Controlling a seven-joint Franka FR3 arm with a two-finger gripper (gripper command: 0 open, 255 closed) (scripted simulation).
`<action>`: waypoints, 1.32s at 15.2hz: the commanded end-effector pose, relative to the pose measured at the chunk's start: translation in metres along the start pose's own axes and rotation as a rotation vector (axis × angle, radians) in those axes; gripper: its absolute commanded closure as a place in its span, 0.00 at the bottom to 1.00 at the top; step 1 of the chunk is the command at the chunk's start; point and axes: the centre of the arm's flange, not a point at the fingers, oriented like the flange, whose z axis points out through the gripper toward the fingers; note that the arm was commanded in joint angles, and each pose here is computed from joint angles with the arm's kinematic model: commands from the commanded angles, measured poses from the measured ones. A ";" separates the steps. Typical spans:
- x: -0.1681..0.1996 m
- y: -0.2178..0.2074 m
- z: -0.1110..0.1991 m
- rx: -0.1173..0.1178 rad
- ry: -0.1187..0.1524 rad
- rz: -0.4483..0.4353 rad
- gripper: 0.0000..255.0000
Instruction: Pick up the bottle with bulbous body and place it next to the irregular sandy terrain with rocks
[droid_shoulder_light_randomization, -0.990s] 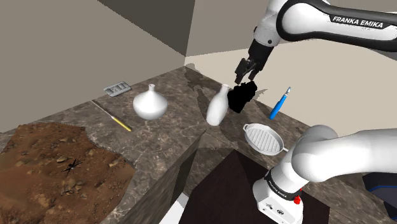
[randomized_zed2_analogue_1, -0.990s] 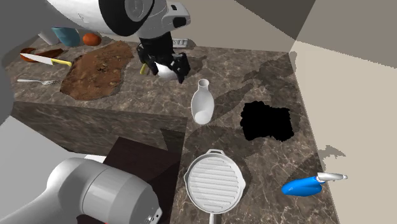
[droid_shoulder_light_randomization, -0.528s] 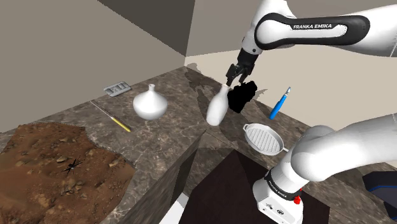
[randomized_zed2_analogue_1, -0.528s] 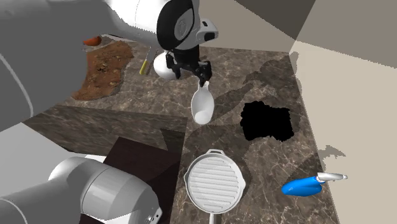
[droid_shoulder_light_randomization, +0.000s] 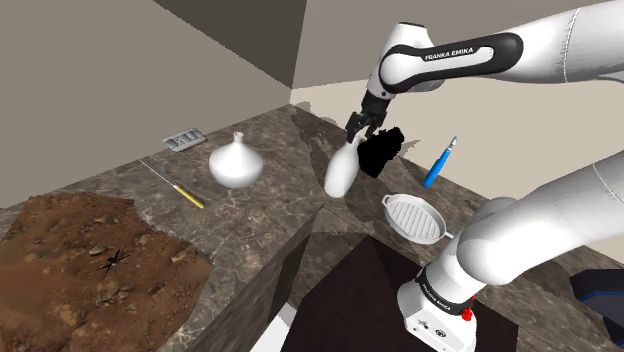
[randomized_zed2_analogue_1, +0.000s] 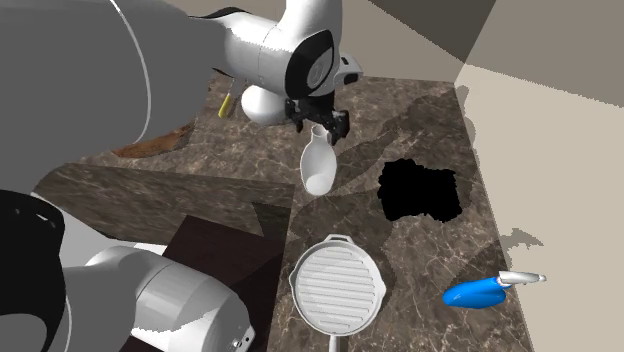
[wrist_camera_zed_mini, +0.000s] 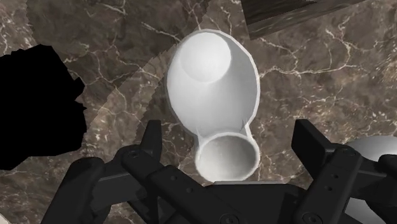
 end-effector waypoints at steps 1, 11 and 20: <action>0.000 0.000 0.010 0.000 0.000 0.000 0.00; 0.000 0.000 0.029 0.000 0.000 0.000 0.00; 0.000 0.000 0.028 0.000 0.000 0.000 1.00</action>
